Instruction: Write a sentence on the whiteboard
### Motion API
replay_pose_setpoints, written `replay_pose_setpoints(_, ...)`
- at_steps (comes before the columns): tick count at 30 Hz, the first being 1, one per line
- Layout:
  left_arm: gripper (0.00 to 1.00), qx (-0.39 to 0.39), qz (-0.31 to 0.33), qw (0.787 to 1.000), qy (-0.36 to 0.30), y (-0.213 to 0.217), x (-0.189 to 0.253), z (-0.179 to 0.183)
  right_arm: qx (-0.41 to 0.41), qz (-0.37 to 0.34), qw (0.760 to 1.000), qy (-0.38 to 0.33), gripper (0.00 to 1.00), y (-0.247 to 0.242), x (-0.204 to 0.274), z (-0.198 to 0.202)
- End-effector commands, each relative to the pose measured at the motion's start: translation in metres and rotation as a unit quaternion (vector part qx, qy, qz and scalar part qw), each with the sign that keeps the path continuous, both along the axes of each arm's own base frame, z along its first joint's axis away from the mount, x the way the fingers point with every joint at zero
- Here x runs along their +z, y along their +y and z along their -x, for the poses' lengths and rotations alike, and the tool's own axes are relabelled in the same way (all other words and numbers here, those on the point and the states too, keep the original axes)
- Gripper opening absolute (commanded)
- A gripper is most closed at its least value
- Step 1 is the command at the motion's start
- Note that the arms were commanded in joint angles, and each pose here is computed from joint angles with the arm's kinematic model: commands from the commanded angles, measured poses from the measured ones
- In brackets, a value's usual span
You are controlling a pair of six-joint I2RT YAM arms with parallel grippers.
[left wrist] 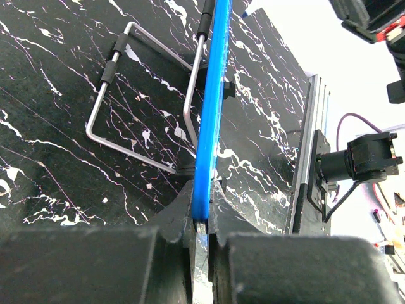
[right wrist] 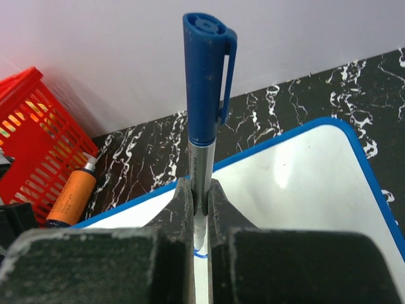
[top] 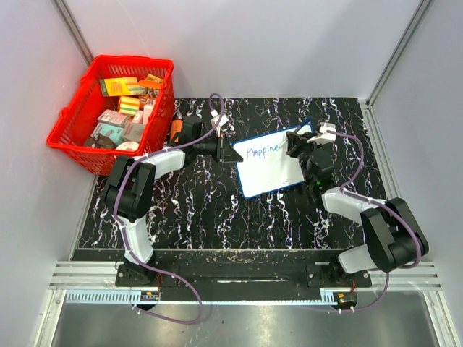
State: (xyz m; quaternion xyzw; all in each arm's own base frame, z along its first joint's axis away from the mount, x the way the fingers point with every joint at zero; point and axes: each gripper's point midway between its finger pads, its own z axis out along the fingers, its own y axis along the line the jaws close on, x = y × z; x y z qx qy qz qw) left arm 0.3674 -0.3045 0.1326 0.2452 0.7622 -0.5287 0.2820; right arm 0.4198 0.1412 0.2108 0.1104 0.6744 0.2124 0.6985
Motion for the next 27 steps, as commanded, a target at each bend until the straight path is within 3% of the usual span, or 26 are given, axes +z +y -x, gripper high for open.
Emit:
replay_pose_setpoints(1,0.00,0.024,-0.063,0.998,-0.022,0.008,-0.034,-0.003,-0.018,-0.011,0.999,-0.049,0.00,-0.009,0.039,0.002)
replay_pose_setpoints(27,0.00,0.025,-0.063,0.997,-0.022,0.008,-0.035,-0.003,-0.043,0.002,0.999,-0.022,0.00,-0.012,0.019,-0.020)
